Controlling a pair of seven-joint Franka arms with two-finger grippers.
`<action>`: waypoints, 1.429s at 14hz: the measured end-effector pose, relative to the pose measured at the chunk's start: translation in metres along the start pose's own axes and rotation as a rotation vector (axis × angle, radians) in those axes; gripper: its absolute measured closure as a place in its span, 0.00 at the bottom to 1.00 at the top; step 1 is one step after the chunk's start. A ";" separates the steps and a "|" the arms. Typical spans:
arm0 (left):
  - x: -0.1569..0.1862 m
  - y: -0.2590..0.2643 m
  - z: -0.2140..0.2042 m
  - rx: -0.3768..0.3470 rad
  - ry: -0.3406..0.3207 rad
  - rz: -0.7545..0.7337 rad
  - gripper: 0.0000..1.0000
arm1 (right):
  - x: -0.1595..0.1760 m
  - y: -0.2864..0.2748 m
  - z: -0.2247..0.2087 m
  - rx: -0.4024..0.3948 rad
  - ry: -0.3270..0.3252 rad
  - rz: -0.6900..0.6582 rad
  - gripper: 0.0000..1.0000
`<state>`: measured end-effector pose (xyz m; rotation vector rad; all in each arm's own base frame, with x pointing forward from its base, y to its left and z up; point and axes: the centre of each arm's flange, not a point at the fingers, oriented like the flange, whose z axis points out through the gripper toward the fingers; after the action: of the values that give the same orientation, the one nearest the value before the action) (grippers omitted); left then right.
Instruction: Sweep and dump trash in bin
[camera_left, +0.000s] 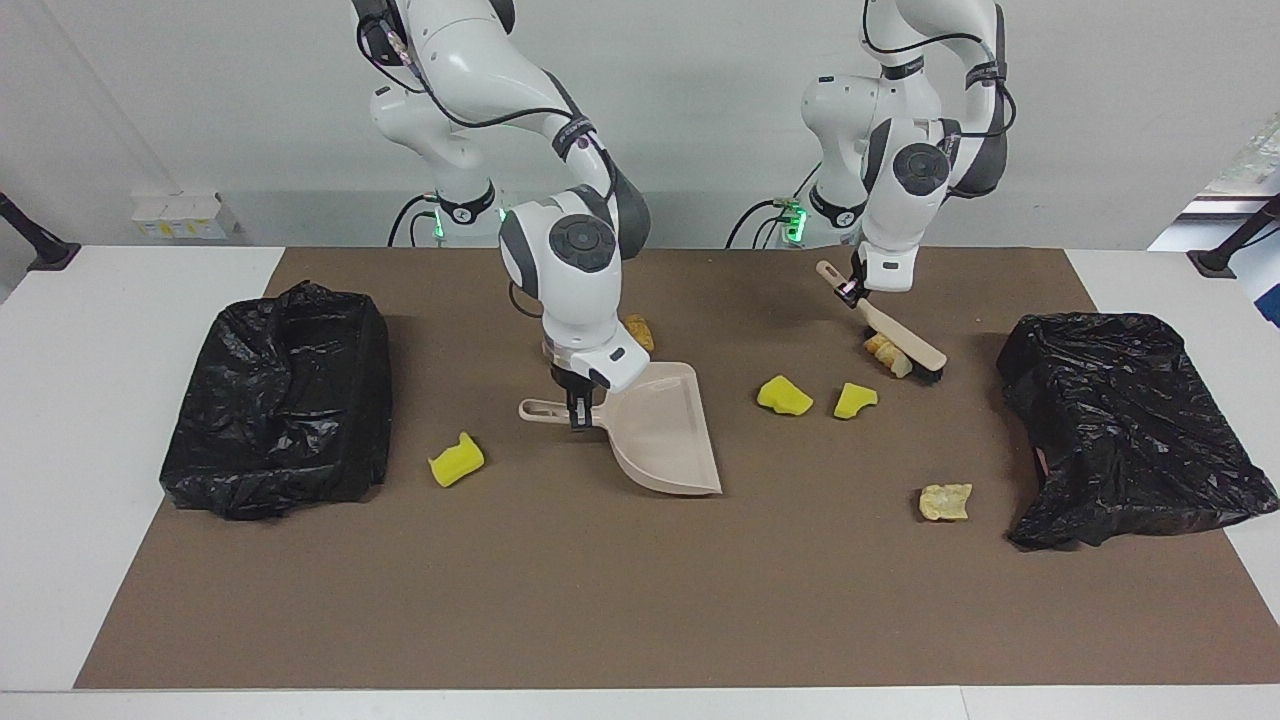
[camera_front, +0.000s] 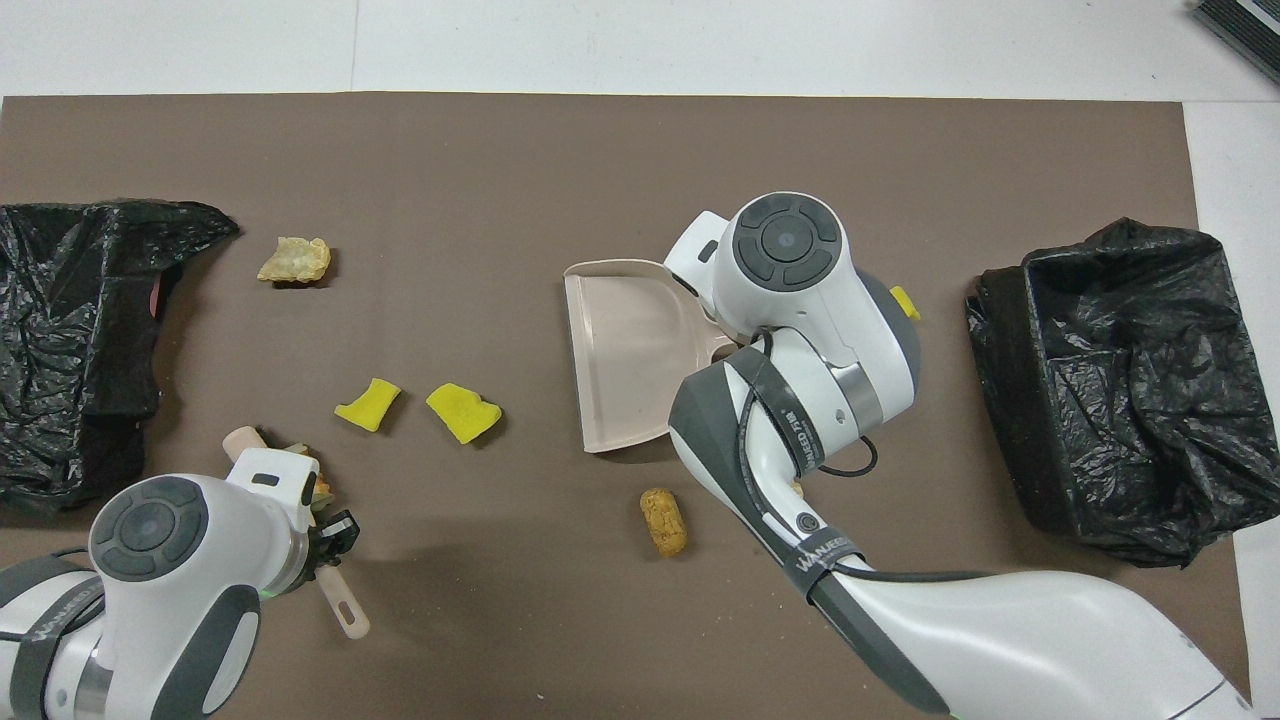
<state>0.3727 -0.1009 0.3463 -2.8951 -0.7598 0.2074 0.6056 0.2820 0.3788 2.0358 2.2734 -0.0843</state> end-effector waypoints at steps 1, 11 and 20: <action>0.000 0.001 -0.001 -0.004 0.004 0.047 0.74 | 0.001 -0.001 0.001 0.001 -0.004 -0.010 0.68; 0.012 0.116 -0.019 -0.154 -0.029 0.418 0.74 | 0.014 -0.009 0.008 0.010 -0.011 -0.038 0.68; -0.091 0.225 -0.060 -0.295 -0.009 0.621 0.74 | 0.014 -0.009 0.008 0.008 -0.011 -0.039 0.68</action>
<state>0.4117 -0.3456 0.3755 -3.3229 0.1502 0.1815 0.5957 0.2937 0.3692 1.9903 2.3095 -0.1073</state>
